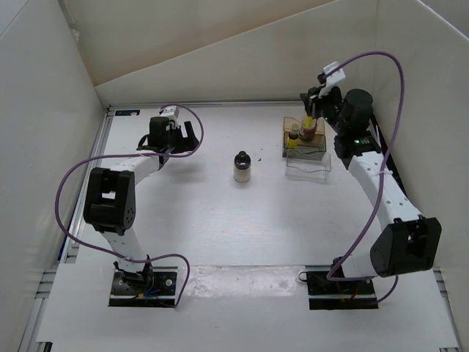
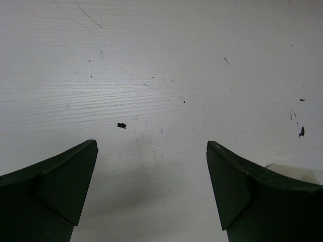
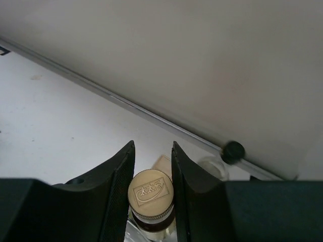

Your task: Organize the condiment bottles

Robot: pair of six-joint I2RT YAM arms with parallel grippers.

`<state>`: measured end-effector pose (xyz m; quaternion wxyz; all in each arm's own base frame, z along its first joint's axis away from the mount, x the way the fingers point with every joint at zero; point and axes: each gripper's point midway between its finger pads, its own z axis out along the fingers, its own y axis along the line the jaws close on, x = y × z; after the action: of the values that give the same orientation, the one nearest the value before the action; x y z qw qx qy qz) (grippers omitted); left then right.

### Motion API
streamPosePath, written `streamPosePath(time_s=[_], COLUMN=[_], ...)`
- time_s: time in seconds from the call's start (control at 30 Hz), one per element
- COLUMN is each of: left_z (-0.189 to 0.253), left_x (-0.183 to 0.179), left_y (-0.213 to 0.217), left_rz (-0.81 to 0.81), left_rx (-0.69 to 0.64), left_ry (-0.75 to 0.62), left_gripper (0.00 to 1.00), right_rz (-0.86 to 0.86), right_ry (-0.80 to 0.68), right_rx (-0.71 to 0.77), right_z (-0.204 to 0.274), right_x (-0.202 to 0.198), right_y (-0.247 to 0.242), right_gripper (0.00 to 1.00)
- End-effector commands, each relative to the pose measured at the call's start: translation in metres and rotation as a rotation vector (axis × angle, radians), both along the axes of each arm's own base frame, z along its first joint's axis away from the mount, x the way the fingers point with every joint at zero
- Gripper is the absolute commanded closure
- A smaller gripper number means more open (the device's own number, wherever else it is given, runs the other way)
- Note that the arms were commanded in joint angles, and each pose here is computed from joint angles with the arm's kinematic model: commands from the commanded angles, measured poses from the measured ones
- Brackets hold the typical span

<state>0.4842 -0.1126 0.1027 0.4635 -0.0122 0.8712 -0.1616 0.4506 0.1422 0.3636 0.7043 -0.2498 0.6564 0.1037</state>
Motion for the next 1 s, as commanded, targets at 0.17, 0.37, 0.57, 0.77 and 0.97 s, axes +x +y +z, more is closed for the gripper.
streamPosePath(time_s=[0.17,0.37,0.57,0.77,0.97], left_z=[0.035,0.032,0.025,0.02,0.016], left_x=[0.009,0.013,0.016,0.02,0.026], left_y=[-0.018,-0.018,-0.017,-0.018,-0.018], left_rz=[-0.032,-0.032,-0.025,-0.026,-0.023], left_rx=[0.0,0.005,0.013,0.014,0.018], left_ry=[-0.073,-0.067,-0.053,-0.044,-0.035], left_gripper=[0.0,0.0,0.0,0.0,0.0], right_rz=[-0.163,-0.217,-0.204,-0.2,-0.179], right_ry=[0.005,0.022,0.04,0.053,0.053], right_rx=[0.077,0.1,0.153,0.178,0.174], right_z=[-0.019,-0.058,-0.074,-0.091,-0.089], right_x=[0.003,0.022,0.044,0.072,0.093], right_y=[-0.062,-0.079,-0.084,-0.097,-0.092], right_gripper=[1.0,1.0,1.0,1.0,1.0])
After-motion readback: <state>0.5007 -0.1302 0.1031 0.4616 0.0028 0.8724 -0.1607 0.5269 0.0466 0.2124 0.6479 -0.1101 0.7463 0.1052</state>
